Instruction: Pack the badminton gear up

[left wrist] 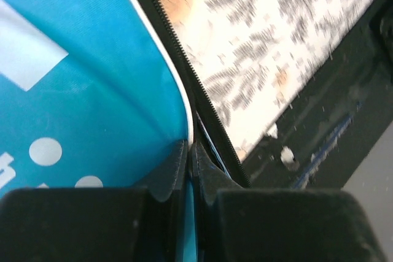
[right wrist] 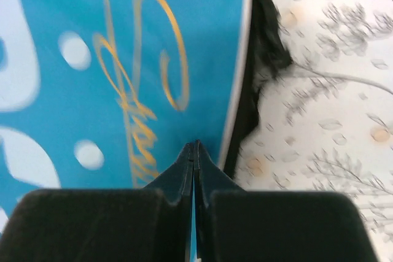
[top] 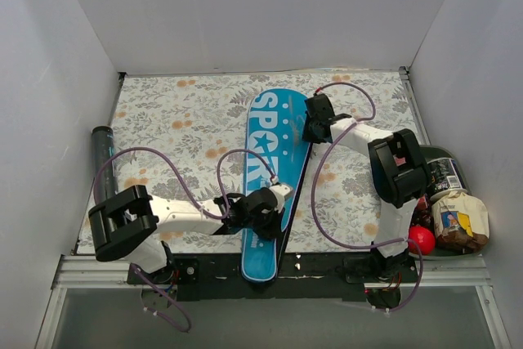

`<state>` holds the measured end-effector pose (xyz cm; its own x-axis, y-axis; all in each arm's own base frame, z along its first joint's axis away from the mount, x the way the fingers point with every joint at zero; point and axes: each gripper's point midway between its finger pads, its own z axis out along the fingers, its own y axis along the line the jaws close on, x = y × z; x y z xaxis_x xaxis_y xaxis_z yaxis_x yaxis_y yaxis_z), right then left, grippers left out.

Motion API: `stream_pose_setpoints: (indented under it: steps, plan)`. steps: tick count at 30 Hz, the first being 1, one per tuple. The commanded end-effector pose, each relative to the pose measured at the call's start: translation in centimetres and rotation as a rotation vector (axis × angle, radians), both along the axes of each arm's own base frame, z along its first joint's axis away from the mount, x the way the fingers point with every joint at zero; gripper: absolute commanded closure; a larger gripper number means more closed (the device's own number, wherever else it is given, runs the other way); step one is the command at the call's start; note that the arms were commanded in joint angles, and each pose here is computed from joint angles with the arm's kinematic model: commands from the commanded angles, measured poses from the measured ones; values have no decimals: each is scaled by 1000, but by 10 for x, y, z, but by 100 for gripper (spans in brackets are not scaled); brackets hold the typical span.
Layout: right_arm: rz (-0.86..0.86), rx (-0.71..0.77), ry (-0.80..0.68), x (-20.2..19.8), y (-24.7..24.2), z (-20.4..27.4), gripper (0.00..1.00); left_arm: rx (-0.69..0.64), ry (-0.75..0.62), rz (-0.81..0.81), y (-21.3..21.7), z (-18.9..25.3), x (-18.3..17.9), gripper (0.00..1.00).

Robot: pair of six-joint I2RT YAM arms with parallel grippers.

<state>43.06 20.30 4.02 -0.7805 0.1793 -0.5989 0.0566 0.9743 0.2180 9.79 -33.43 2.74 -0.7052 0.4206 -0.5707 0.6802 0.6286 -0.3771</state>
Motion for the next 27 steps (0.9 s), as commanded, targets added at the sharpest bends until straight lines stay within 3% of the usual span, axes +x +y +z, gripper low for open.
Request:
stream_pose_setpoints:
  steps: [1, 11, 13, 18, 27]
  plan:
    - [-74, -131, 167, -57, -50, -32, 99, 98, -12, 194, 30, -20, 48, 100]
    - [-93, -110, 189, -80, -64, -34, 99, 103, -37, 325, 47, -3, 82, 100]
    - [-88, -110, 195, -82, -63, -32, 99, 110, -54, 369, 54, 2, 87, 92]
    - [-102, -86, 193, -95, -66, -29, 99, 75, -49, 488, 75, 14, 108, 83]
    - [-101, -46, 210, -125, -71, -37, 99, 37, -24, 558, 86, 20, 132, 83]
